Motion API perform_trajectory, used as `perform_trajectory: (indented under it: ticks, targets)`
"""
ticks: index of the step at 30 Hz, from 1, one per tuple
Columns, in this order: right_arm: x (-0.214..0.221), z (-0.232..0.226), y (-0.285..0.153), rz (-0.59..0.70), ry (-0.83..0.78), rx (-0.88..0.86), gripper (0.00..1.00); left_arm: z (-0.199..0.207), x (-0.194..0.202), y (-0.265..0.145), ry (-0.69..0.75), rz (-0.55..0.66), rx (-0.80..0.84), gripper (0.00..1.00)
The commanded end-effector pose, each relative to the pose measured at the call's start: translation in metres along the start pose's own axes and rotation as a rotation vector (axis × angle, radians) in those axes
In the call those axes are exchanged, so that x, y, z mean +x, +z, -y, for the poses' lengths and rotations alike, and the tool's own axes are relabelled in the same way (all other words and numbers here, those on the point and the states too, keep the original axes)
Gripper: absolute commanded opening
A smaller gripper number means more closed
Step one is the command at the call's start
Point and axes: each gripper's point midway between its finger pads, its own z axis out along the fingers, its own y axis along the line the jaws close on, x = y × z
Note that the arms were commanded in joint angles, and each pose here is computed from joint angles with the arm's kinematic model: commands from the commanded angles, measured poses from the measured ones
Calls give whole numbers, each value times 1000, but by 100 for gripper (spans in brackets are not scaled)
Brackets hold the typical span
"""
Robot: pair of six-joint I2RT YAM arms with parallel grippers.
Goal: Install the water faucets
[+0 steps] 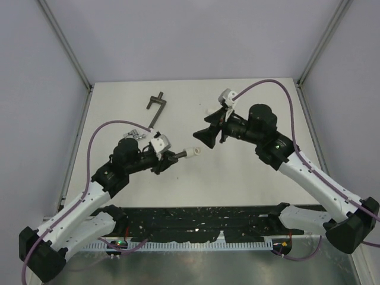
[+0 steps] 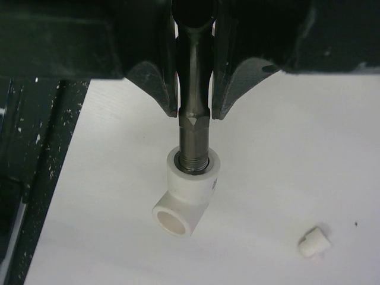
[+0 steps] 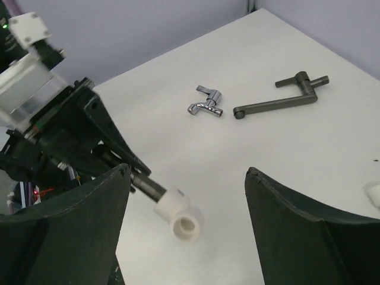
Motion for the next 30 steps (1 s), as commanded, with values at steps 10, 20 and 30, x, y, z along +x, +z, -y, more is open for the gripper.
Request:
perform_trajectory:
  ticks: [10,20,30]
  targets:
    - [19,-22,-49,96,-384,-373,99,-1,-88,-35,-423,409,228,0]
    - [21,-48,-52,125,-424,-550,94,17,-112,-50,-445,435,336,0]
    - [17,-70,-38,124,-369,-646,76,23,-121,-58,-421,431,367,0]
